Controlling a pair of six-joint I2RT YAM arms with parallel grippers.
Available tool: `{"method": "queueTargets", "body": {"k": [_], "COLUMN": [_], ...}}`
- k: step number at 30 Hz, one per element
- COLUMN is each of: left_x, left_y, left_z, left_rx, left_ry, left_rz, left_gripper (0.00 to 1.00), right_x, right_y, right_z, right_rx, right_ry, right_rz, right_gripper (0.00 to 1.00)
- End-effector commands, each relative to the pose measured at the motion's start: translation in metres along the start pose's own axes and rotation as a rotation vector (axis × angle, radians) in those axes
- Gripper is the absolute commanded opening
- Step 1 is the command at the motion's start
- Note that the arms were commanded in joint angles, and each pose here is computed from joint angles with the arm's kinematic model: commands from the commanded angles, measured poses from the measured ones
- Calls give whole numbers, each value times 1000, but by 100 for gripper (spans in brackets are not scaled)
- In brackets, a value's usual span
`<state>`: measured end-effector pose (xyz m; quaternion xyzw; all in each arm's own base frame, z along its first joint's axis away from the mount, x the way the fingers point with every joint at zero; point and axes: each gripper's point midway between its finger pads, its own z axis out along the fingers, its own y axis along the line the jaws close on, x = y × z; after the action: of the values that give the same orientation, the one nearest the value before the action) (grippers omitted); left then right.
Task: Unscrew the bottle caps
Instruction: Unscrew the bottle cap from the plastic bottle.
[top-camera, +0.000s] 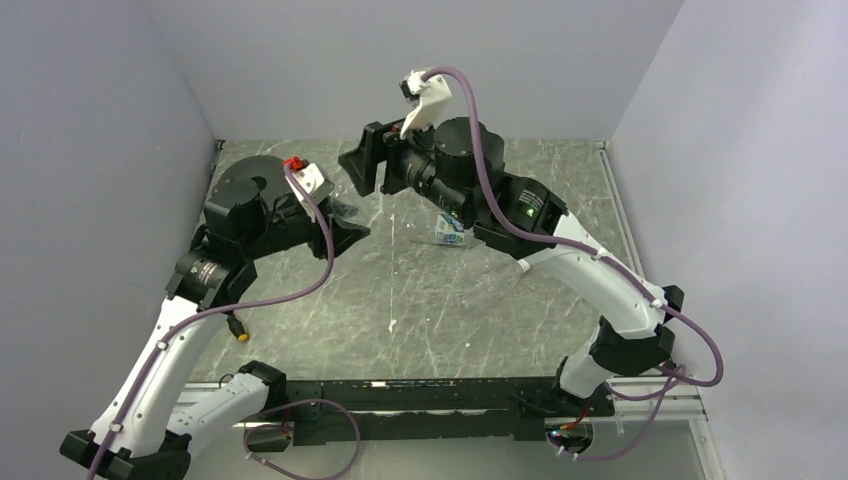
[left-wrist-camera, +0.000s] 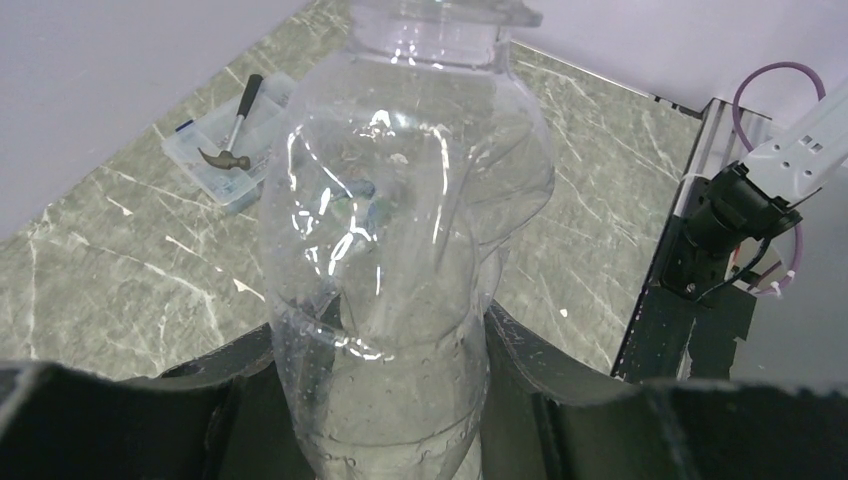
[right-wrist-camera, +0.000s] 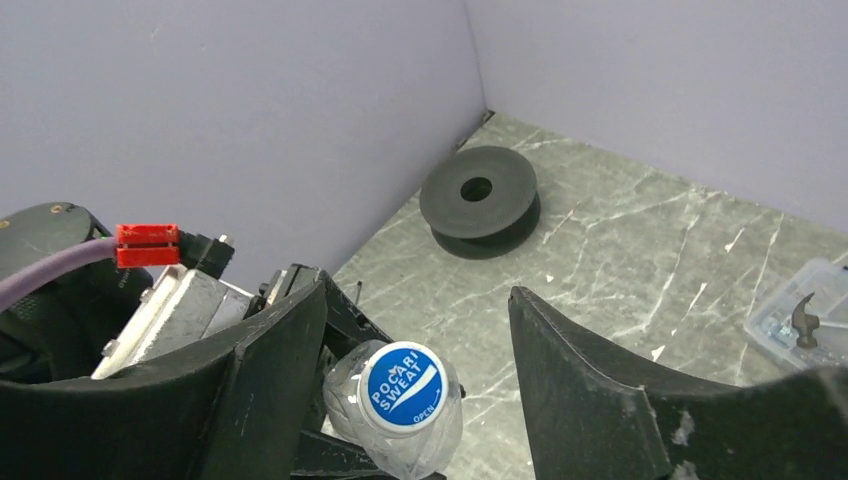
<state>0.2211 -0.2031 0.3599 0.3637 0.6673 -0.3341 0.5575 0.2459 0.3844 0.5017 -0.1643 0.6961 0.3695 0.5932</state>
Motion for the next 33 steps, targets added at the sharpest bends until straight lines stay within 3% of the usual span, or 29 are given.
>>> {"method": "queueTargets", "body": {"k": [1, 7, 14, 18, 21, 27, 33], "left_x": [-12, -12, -16, -15, -14, -16, -32], "left_y": [4, 6, 5, 5, 2, -35, -67], "left_z": [-3, -4, -4, -4, -4, -5, -15], "left_rx": [-31, -44, -46, -43, -27, 178, 353], "left_ry": [-33, -40, -54, -53, -50, -61, -117], "left_rz": [36, 43, 35, 35, 33, 3, -15], "left_gripper": [36, 36, 36, 36, 36, 37, 39], "right_x": [-4, 6, 19, 13, 7, -21, -38], "right_y": [6, 6, 7, 7, 8, 31, 63], "right_z": [-4, -4, 0, -5, -10, -33, -45], "right_rx": [-18, -24, -32, -44, -55, -235, -508], "right_ry": [-8, 14, 49, 17, -5, -86, -97], "right_rz": [26, 30, 36, 50, 48, -34, -68], "right_gripper": [68, 55, 55, 31, 18, 15, 4]}}
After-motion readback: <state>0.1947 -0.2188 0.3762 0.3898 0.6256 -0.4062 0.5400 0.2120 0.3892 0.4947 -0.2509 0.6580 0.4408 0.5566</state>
